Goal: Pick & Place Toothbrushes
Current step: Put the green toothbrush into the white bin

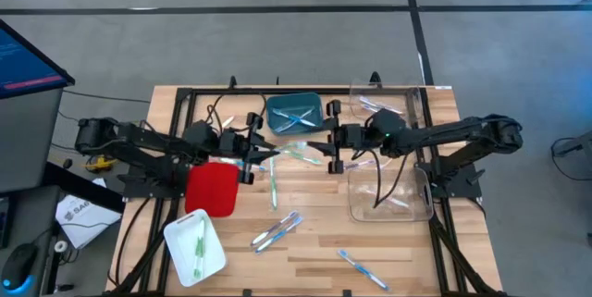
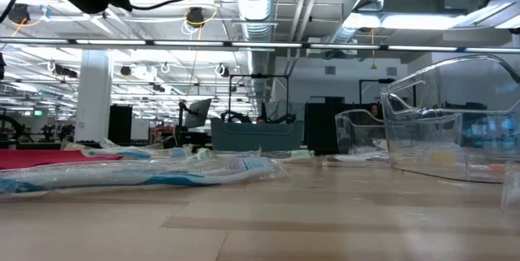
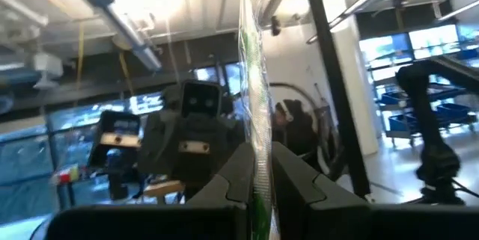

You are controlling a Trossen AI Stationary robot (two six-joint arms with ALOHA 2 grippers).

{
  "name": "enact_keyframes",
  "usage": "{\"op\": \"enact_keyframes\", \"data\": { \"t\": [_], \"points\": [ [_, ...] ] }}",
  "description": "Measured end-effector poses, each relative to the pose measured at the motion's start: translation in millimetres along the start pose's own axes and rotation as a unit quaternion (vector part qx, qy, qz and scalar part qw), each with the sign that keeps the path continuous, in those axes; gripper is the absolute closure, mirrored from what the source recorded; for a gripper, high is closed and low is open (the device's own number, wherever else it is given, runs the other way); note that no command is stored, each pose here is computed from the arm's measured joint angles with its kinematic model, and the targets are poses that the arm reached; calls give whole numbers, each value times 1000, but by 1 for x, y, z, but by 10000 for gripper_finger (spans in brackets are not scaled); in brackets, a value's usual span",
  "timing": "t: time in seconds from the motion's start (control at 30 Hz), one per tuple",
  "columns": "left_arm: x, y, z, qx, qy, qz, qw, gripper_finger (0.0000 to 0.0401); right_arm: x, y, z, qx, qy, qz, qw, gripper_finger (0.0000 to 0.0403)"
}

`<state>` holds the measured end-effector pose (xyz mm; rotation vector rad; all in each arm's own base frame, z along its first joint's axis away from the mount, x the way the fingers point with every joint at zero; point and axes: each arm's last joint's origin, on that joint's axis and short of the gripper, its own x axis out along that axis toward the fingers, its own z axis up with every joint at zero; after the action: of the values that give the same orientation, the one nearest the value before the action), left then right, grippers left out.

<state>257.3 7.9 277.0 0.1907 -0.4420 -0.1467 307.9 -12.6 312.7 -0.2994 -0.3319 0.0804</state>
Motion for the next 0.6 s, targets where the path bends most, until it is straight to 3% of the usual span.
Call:
{"op": "enact_keyframes", "data": {
  "t": [0.17, 0.47, 0.6],
  "points": [
    [0, 2, -3, -3, 7, 3, 1000, 384, 0, -2, -1, 4, 2, -4, 1000, 277],
    [0, 2, -3, -2, 8, 0, 1000, 384, 1, 2, 4, 19, -9, 1, 1000, 128],
    [1, 2, -8, -4, 17, 1, 1000, 384, 8, 10, 9, 22, -21, 13, 999, 88]
  ]
}}
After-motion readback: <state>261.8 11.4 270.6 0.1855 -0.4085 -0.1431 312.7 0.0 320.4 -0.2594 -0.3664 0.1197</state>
